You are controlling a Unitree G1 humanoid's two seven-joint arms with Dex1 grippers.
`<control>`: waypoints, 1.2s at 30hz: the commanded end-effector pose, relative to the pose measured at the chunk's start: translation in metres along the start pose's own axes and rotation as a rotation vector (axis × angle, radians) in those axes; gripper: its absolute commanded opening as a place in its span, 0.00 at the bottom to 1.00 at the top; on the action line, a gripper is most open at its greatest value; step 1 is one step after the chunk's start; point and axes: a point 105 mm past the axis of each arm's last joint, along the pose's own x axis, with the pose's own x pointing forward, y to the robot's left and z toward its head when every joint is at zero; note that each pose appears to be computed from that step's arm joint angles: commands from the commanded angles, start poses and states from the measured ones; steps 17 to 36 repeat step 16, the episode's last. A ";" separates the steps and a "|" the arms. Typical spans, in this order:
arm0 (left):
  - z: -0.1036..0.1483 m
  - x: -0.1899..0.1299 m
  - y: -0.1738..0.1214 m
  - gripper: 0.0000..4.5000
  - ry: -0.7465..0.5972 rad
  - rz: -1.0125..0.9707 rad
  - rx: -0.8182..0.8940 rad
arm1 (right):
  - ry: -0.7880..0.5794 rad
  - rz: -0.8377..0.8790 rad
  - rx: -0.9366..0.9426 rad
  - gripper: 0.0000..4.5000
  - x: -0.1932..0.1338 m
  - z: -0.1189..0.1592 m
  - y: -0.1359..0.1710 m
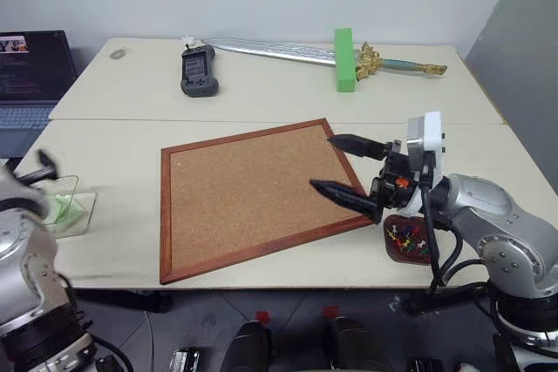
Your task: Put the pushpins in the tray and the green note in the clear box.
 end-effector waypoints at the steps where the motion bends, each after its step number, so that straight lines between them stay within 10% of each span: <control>1: 0.025 -0.011 -0.065 0.99 -0.091 -0.282 0.033 | -0.022 -0.157 -0.039 1.00 -0.007 0.003 -0.007; 15: -0.051 -0.064 -0.144 0.99 0.067 -0.536 0.095 | 0.187 -0.898 -0.159 1.00 -0.059 -0.072 -0.055; 36: -0.053 -0.066 -0.145 0.99 0.071 -0.533 0.088 | 0.190 -0.915 -0.155 1.00 -0.061 -0.074 -0.055</control>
